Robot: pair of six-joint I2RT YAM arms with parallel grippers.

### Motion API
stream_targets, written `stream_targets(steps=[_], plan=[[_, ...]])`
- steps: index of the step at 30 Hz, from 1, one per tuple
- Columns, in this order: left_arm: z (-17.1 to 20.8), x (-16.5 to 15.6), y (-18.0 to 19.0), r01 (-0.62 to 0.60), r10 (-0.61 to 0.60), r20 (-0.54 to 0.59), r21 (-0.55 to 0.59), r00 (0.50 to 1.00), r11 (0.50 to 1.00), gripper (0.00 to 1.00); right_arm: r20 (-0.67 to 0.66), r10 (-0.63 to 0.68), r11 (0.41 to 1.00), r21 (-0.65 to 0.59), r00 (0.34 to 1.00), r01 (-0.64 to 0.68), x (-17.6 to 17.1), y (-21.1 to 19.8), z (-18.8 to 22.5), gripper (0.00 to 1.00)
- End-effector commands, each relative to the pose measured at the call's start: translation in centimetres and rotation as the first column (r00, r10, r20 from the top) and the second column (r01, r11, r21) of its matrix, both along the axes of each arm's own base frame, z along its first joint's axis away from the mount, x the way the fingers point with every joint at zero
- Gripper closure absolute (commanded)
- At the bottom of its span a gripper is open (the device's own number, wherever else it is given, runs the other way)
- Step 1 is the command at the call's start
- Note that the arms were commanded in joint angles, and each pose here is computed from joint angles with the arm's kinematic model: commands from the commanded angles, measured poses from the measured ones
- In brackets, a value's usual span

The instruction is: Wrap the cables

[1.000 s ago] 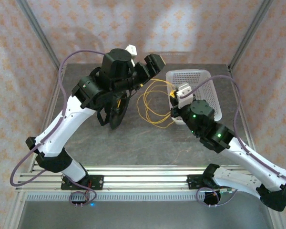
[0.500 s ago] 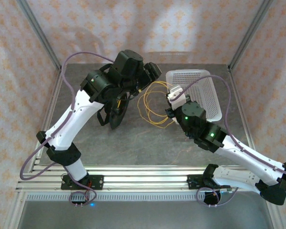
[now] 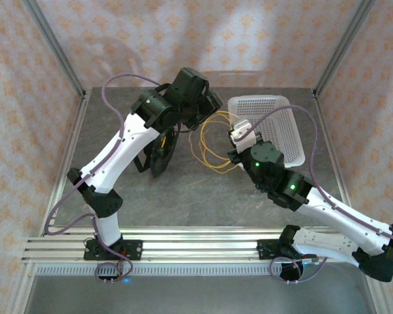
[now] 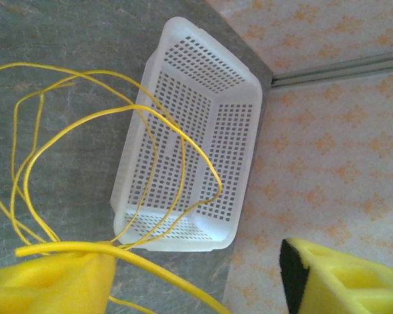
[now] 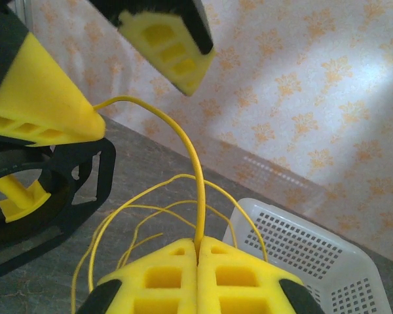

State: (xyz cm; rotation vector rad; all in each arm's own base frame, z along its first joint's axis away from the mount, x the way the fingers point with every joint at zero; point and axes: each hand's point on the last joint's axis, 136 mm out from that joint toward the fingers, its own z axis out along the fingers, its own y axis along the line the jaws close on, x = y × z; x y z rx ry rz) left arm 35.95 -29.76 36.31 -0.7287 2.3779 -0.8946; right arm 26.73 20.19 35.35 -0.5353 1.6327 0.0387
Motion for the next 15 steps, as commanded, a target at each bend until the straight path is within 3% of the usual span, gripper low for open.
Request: stream_targets(steps=[1, 15], plan=[[0.6, 0.7, 0.7, -0.029, 0.029, -0.003, -0.031, 1.0, 0.999, 0.45, 0.021, 0.019, 0.999, 0.045, 1.0, -0.02, -0.7, -0.2, 0.9, 1.0], [-0.8, 2.5, 0.1, -0.026, 0.024, -0.031, -0.068, 0.999, 0.997, 0.82, -0.019, 0.099, 0.991, 0.088, 0.995, -0.097, -2.0, 0.3, -0.5, 1.0]])
